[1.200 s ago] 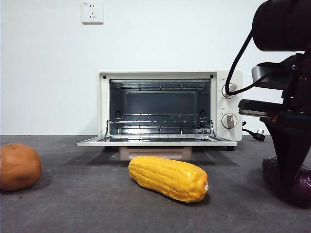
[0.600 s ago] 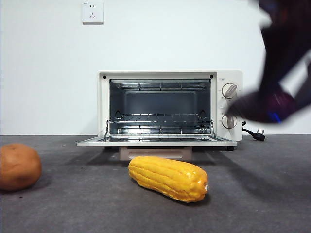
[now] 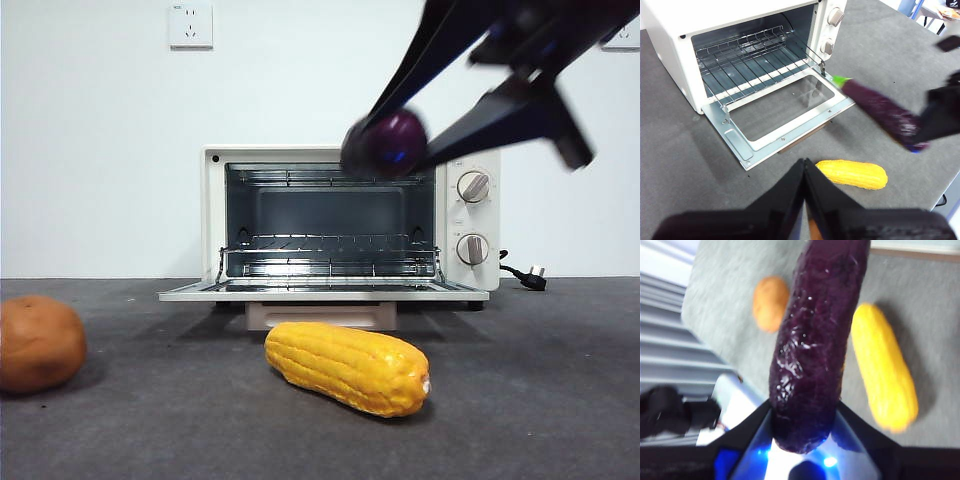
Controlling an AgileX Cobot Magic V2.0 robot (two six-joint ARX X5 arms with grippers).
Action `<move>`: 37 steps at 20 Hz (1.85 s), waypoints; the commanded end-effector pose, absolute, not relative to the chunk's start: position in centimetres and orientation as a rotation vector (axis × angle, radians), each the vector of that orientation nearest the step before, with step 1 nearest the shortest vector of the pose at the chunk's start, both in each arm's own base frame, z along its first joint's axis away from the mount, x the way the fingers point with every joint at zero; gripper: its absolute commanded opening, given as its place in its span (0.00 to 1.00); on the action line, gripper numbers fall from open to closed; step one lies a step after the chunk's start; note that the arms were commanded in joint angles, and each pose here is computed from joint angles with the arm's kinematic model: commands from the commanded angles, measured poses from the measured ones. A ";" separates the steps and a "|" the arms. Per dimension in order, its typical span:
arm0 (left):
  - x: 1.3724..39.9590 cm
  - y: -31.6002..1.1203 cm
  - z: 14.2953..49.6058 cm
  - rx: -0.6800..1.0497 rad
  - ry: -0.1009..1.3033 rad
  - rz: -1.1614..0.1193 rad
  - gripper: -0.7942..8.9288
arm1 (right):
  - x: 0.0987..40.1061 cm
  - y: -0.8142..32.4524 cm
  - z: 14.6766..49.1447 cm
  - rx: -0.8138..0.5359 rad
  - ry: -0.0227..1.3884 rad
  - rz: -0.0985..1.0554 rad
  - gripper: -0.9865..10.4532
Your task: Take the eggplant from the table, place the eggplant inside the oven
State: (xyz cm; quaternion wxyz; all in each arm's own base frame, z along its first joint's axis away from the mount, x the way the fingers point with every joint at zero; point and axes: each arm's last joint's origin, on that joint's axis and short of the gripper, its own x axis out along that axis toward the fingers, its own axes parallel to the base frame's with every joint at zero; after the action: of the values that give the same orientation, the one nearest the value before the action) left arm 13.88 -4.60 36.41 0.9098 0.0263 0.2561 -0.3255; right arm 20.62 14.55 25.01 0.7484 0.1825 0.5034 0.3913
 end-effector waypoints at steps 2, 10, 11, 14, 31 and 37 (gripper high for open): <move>13.8 -4.7 36.2 0.052 0.536 -0.675 0.08 | 23.8 16.5 24.1 0.445 1.119 0.833 0.08; 13.8 -4.7 36.2 0.051 0.543 -0.675 0.08 | 31.7 21.0 24.6 0.496 1.131 0.801 0.08; 13.8 -4.6 36.1 0.051 0.545 -0.675 0.08 | 32.5 21.4 24.4 0.502 1.135 0.795 0.08; 13.7 -4.8 36.1 0.053 0.557 -0.687 0.08 | 34.8 21.8 23.8 0.534 1.135 0.739 0.08; 13.6 -5.1 36.0 0.065 0.560 -0.708 0.08 | 39.4 19.8 23.4 0.491 0.778 0.217 0.08; 13.6 -5.1 36.0 0.065 0.560 -0.708 0.08 | 39.6 19.8 23.5 0.480 0.752 0.218 0.37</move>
State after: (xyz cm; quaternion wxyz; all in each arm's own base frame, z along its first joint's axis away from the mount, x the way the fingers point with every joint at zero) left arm 13.58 -5.02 36.18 0.9006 0.0295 0.2694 -0.3398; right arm 39.31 19.65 24.07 0.8959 0.2362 0.3607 0.1068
